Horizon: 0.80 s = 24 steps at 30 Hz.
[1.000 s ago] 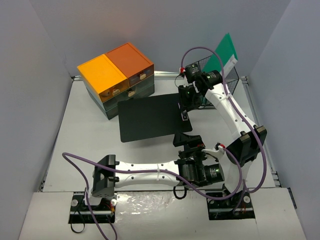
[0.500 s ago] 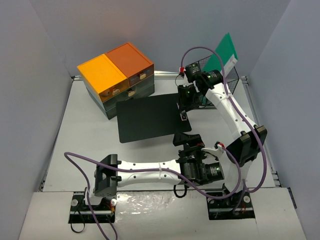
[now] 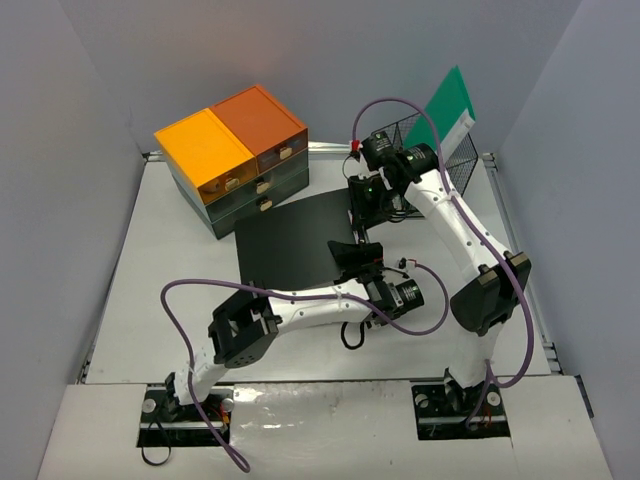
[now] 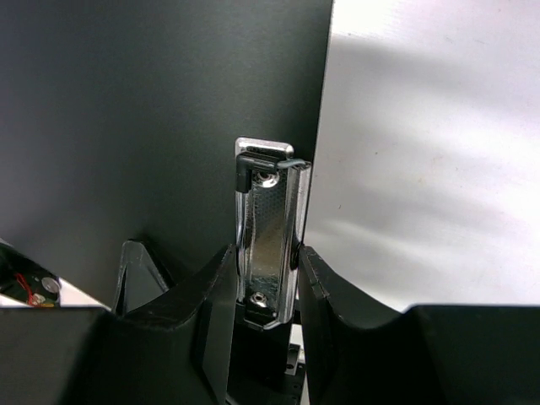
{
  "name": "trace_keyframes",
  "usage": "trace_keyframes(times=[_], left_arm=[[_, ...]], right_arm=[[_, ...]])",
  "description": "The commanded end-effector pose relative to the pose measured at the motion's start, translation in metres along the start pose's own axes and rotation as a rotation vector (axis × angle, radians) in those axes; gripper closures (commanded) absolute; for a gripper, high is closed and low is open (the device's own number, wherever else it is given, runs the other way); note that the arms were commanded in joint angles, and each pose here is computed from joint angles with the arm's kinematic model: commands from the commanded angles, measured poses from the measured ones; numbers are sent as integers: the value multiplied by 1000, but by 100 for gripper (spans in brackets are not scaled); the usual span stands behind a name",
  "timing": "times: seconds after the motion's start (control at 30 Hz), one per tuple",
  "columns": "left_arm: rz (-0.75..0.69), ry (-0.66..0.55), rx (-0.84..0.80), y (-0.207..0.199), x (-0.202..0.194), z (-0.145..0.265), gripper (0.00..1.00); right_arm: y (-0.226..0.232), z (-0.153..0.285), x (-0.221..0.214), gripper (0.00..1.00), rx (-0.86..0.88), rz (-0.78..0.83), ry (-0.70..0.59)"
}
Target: Organize the desk
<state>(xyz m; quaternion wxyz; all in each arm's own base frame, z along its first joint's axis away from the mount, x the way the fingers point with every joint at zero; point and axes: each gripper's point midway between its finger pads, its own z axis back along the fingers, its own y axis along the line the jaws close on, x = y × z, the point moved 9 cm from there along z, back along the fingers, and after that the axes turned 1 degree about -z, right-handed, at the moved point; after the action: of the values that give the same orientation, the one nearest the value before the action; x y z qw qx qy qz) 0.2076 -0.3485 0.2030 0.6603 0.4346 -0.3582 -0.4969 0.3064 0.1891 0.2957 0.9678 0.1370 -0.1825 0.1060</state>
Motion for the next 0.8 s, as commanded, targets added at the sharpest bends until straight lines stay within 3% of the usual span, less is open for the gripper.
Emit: trace_keyframes(times=[0.0, 0.17, 0.27, 0.4, 0.5, 0.63, 0.77], left_arm=[[69, -45, 29, 37, -1, 14, 3], [100, -56, 58, 48, -4, 13, 4], [101, -48, 102, 53, -5, 12, 10], [120, -32, 148, 62, -6, 12, 33], [121, -22, 167, 67, -8, 12, 43], [138, -15, 193, 73, -12, 14, 76], [135, -6, 212, 77, -15, 16, 92]], right_arm=[[6, 30, -7, 100, 43, 9, -45], [5, 32, -7, 100, 34, 9, -55], [5, 34, -6, 100, 36, 8, -63], [5, 36, -6, 100, 35, 8, -69], [5, 36, -7, 100, 34, 8, -68], [5, 37, -5, 100, 33, 9, -75], [5, 37, -5, 100, 29, 9, -78]])
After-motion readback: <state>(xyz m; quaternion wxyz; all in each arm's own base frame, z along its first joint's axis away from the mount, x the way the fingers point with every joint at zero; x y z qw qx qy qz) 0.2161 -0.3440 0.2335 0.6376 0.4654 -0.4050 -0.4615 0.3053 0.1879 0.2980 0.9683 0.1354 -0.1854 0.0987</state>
